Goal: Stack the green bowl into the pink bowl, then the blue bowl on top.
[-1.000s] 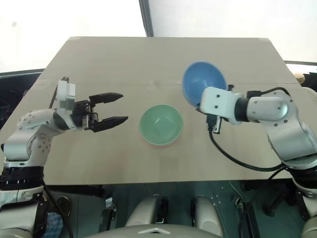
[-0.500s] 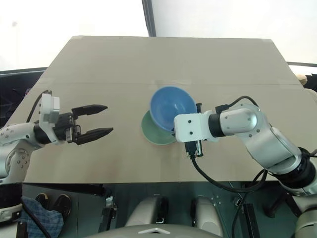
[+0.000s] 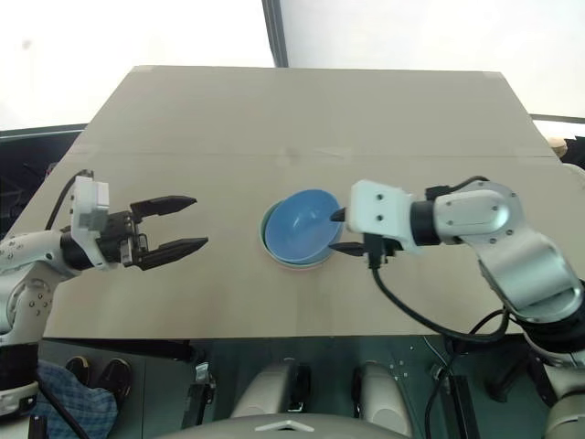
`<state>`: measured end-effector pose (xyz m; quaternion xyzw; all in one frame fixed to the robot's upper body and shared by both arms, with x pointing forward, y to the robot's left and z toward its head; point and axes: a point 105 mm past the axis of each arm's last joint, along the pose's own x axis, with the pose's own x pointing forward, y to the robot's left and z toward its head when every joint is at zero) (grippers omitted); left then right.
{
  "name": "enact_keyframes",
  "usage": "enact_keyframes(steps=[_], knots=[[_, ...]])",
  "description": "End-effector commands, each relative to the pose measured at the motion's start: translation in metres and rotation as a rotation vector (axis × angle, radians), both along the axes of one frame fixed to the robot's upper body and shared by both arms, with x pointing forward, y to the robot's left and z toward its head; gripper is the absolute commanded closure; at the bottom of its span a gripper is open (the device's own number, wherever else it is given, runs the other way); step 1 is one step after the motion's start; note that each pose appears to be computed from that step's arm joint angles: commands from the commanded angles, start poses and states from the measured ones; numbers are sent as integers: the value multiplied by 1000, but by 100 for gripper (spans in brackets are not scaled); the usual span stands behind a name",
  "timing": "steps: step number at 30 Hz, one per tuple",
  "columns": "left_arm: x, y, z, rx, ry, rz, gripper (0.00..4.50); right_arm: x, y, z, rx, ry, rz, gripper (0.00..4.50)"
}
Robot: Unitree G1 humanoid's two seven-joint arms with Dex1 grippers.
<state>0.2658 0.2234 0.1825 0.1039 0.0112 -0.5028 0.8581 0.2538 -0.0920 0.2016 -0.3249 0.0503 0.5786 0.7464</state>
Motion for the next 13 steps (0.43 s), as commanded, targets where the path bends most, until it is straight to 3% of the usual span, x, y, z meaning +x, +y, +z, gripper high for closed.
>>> enact_keyframes(steps=[1,6,10,13], knots=[[-5,0,4,8,-19,20,0,0,-36,4,93,9,-107,242],[-5,-2,-14,50,-21,76,0,-5,-78,-8,190,47,-225,242],[-7,-7,-16,15,-29,91,0,-6,-99,-3,306,8,-267,242],[-10,-9,-17,7,-34,90,0,-9,-113,-6,311,27,-292,242]])
